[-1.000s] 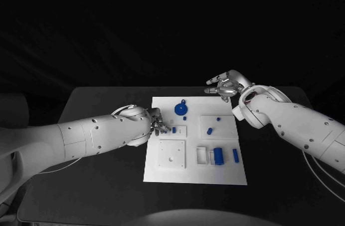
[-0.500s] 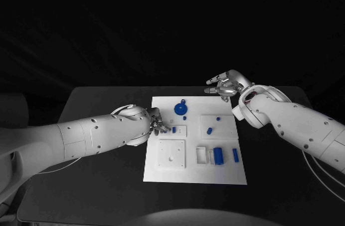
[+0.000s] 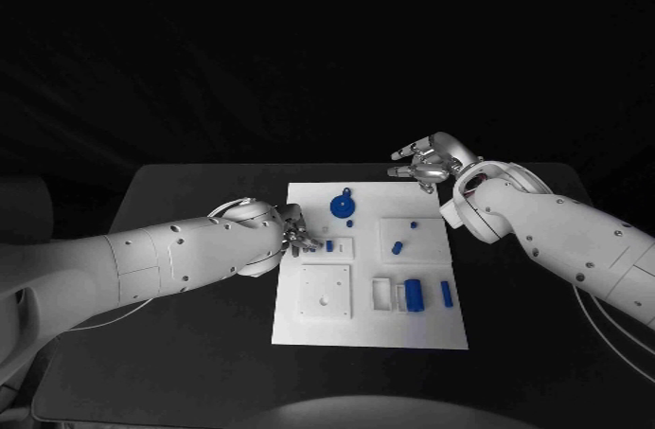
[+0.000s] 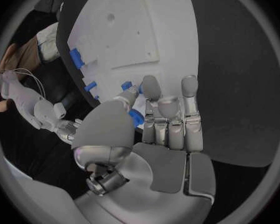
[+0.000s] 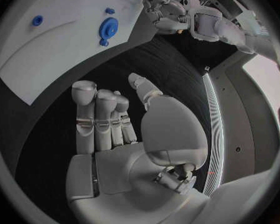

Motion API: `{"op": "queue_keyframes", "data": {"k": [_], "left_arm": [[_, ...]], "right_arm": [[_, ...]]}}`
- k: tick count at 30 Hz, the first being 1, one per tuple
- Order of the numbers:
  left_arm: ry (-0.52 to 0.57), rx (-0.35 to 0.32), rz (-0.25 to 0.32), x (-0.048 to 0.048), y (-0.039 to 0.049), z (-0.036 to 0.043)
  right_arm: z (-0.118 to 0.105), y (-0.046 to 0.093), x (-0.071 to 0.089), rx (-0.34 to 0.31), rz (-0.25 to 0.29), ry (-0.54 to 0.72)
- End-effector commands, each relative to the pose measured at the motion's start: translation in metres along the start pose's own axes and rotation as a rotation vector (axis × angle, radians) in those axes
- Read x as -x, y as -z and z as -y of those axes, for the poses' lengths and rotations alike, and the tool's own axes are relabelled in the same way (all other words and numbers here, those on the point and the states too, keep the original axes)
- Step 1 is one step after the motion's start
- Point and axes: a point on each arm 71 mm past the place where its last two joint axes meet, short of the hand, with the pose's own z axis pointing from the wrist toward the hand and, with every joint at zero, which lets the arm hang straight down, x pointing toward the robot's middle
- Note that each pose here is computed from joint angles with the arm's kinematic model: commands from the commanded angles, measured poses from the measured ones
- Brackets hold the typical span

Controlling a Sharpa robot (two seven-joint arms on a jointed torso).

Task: Assemble the parts on the task board

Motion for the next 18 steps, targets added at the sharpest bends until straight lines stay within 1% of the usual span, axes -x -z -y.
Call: {"op": "queue_keyframes", "data": {"k": [1,18], "left_arm": [[0.003,-0.004,-0.021,-0.0035,0.0002,0.0005],[0.015,-0.003,-0.007,-0.0020,0.0002,-0.0015]], "right_arm": [[-0.0006,0.0001,-0.0012,0.010,-0.009,0.002],[0.0001,0.0008,-0.0026,0.015,-0.006,0.023]]}}
